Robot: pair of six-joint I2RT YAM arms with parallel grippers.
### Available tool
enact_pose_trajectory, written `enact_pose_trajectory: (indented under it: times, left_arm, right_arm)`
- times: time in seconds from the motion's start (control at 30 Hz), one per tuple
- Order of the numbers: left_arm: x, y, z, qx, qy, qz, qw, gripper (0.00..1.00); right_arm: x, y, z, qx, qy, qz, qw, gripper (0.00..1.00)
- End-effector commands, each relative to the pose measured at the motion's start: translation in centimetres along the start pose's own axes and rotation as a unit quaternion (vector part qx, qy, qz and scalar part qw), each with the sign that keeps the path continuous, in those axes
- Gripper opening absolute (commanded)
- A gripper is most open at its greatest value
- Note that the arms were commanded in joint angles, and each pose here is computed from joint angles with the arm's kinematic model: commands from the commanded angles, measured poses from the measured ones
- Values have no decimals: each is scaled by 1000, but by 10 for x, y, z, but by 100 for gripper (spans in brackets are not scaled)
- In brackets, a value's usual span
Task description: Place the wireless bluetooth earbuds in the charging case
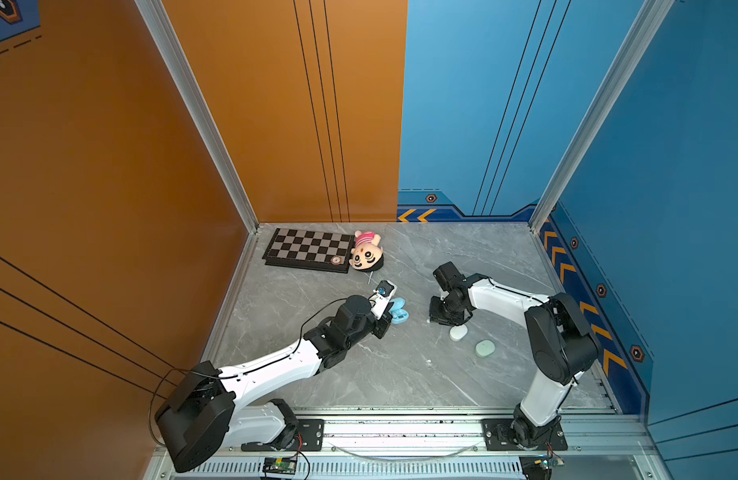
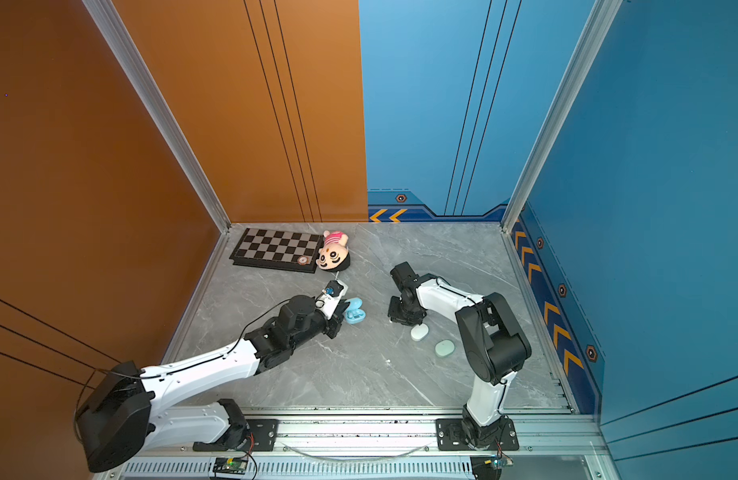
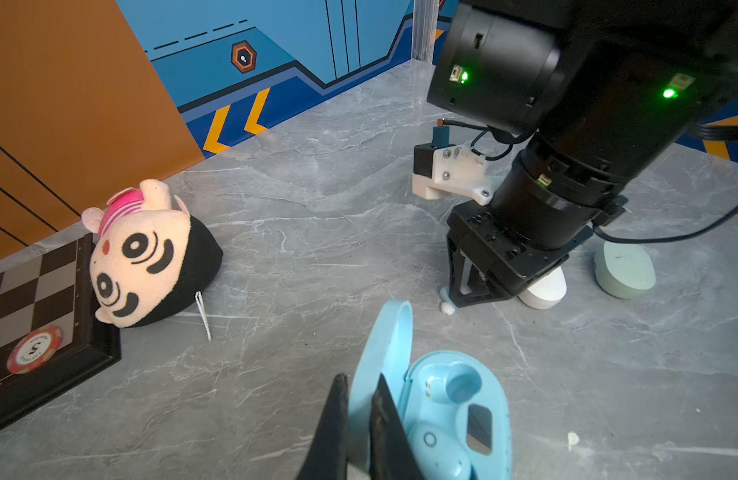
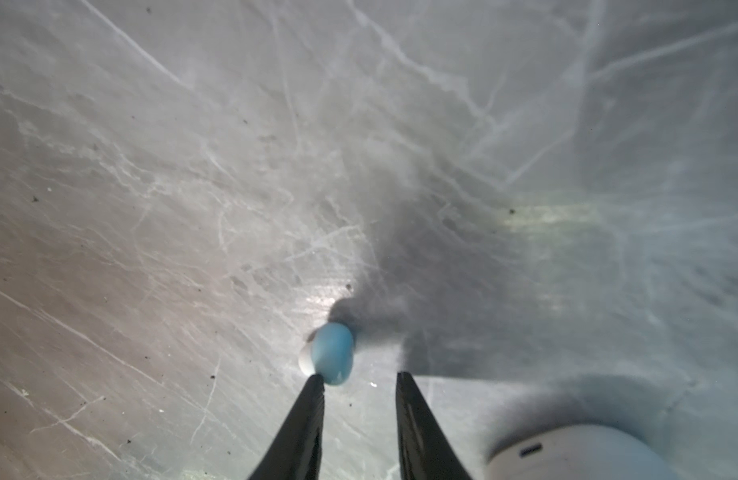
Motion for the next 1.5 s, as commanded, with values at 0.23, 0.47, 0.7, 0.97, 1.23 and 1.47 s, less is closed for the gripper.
enact_pose_trajectory:
  times: [0.23, 0.47, 0.7, 0.97, 1.23, 1.47]
  left_arm:
    - [10, 1, 0, -7, -1, -6, 1000, 0]
    - [12, 0, 0, -6, 4, -4, 1000, 0]
    - [14, 0, 1, -7, 7, -2, 1000, 0]
    - [15, 2, 1, -9, 7, 0, 1000, 0]
    - [16, 14, -1, -17, 17, 7, 1000, 0]
    - [19, 36, -1, -26, 28, 7, 999, 0]
  right_arm:
    - [12, 9, 7, 5, 3, 0, 1000, 28]
    - [13, 14, 7, 4, 3, 2, 1000, 23]
    - [15, 12, 10, 10, -1, -4, 1000, 16]
    - [18, 2, 16, 24, -9, -17, 1000, 9]
    - [17, -43, 25, 56, -43, -52, 996, 8]
    - [4, -98, 37, 104, -92, -79, 987, 9]
Point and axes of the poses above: each gripper's point midway between its finger pads, its own y axis out along the fingers, its own z axis along the line the jaws close on, x = y × z, the point moved 6 cm from there along -y, back along the fingers, and after that the axes turned 3 degrees about y, right-handed, at the moved point
